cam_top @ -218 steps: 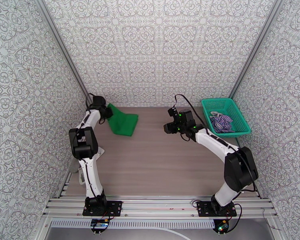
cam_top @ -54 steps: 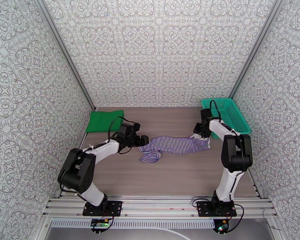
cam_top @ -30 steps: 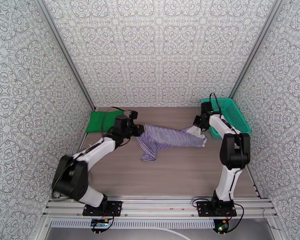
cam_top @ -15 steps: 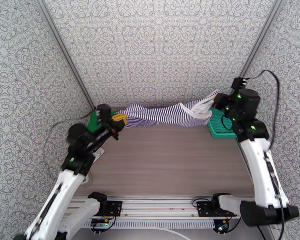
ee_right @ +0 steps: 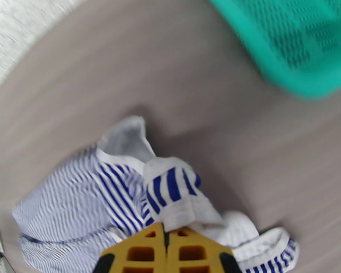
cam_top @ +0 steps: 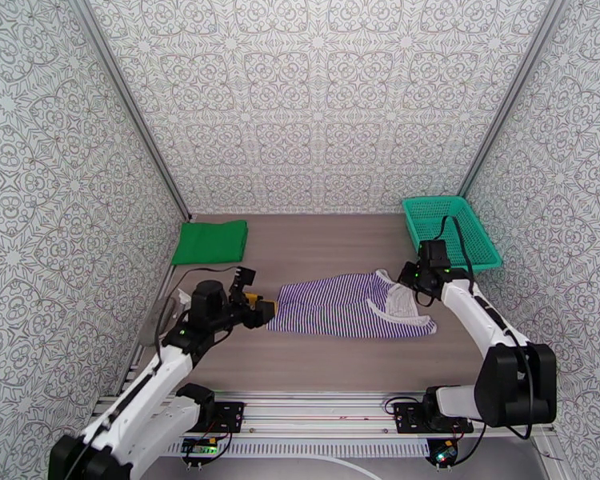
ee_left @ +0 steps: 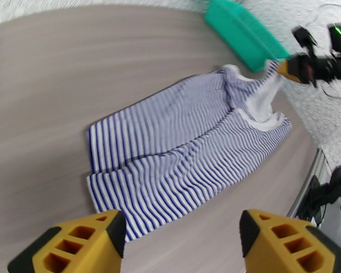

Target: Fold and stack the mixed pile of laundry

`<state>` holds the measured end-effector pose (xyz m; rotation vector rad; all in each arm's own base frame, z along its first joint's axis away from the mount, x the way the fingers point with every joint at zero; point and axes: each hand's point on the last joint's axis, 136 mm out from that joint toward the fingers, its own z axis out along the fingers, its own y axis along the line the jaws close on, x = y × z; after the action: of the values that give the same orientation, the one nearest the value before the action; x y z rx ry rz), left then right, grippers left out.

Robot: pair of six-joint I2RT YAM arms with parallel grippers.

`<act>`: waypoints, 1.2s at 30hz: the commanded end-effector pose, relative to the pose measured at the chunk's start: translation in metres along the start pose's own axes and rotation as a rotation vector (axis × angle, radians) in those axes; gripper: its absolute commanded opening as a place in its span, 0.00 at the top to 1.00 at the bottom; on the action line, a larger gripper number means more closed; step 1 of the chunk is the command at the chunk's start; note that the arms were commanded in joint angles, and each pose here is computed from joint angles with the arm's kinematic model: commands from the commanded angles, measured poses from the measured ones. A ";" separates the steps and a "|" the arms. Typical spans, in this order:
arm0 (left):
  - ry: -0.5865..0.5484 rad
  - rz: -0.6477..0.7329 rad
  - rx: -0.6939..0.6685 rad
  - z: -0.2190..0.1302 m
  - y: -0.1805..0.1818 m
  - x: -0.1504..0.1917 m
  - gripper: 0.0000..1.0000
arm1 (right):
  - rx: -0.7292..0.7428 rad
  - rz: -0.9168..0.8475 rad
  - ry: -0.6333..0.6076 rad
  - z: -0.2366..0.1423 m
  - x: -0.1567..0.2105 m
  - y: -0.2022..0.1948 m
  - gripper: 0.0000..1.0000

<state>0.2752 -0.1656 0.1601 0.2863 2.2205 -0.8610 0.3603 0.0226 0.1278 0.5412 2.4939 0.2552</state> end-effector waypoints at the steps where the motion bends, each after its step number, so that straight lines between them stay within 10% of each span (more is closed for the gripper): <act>1: 0.088 -0.081 -0.073 0.022 0.019 -0.007 0.31 | -0.005 -0.025 -0.044 0.004 -0.013 0.003 1.00; 24: 0.614 0.030 -0.345 0.166 0.084 0.016 0.38 | 0.021 -0.035 -0.023 0.016 -0.013 0.000 1.00; 27: 0.671 0.077 -0.339 0.171 0.075 0.027 0.50 | 0.007 -0.035 -0.020 0.020 -0.020 0.006 1.00; 32: 0.624 0.124 -0.348 0.173 0.074 0.015 0.98 | -0.038 -0.035 -0.041 0.021 -0.044 0.025 1.00; 36: 0.355 0.201 -0.317 0.162 0.052 -0.059 1.00 | -0.107 -0.038 -0.092 0.008 -0.074 0.048 1.00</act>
<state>0.3956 -0.2279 0.0300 0.5522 2.7975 -0.3539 0.4136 0.0265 0.1368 0.4766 2.4688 0.2583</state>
